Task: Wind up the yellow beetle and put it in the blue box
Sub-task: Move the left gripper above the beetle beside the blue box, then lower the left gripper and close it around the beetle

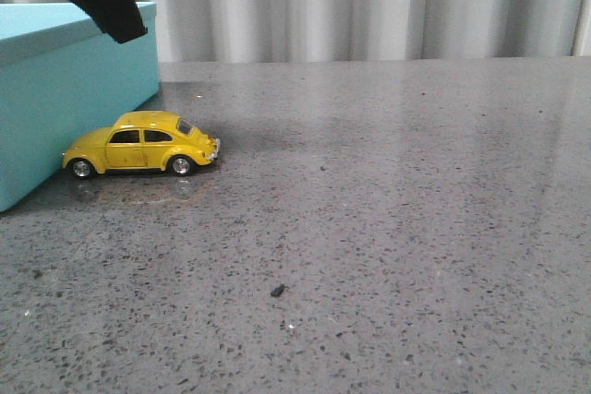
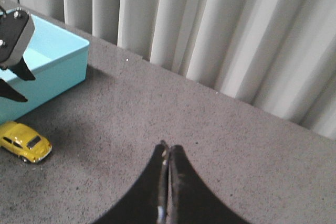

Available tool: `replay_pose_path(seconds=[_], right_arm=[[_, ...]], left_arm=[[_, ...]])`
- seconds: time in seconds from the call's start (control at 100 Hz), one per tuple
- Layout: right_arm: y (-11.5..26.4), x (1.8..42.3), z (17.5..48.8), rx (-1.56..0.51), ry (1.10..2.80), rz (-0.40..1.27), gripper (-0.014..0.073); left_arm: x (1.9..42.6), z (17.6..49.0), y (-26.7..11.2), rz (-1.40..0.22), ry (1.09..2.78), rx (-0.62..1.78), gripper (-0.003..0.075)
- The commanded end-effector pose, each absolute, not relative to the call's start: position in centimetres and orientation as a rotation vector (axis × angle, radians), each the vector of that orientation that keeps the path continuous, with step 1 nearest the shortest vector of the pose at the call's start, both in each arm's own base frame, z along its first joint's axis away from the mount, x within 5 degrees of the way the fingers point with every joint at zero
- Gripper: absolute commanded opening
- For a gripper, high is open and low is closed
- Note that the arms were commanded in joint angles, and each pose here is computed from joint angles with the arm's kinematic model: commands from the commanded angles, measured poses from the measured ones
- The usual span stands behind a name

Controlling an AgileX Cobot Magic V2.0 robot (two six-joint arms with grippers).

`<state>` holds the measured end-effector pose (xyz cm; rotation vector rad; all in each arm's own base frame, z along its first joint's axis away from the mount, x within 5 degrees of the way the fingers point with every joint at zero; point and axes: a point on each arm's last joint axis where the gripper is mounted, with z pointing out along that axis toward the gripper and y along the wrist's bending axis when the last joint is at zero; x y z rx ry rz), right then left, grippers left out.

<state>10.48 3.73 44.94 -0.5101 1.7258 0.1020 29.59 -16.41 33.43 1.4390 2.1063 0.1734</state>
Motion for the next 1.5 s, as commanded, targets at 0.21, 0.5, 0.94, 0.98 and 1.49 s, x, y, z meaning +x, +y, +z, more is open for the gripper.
replay_pose_path(seconds=[0.21, 0.5, 0.94, 0.98, 1.49], right_arm=[[3.7, 10.7, 45.7, -0.485, 1.627, 0.083, -0.0052], [3.6, 10.7, 45.9, -0.477, 1.602, 0.076, -0.0052], [3.6, 10.7, 45.9, -0.479, 1.602, 0.067, -0.0052], [3.6, 10.7, 45.9, -0.48, 1.602, 0.067, -0.0052], [3.6, 10.7, 45.9, -0.479, 1.6, 0.067, -0.0052]], left_arm=[[29.0, 35.4, -17.1, 0.071, 1.926, 1.573, 0.0485], [29.1, 33.6, -17.9, -0.01, 1.901, 1.744, 0.048], [30.7, 30.1, -19.0, -0.063, 1.984, 1.798, 0.048], [30.8, 29.8, -19.1, -0.066, 1.991, 1.803, 0.0479], [30.7, 28.5, -19.3, -0.12, 2.032, 1.812, 0.0339]])
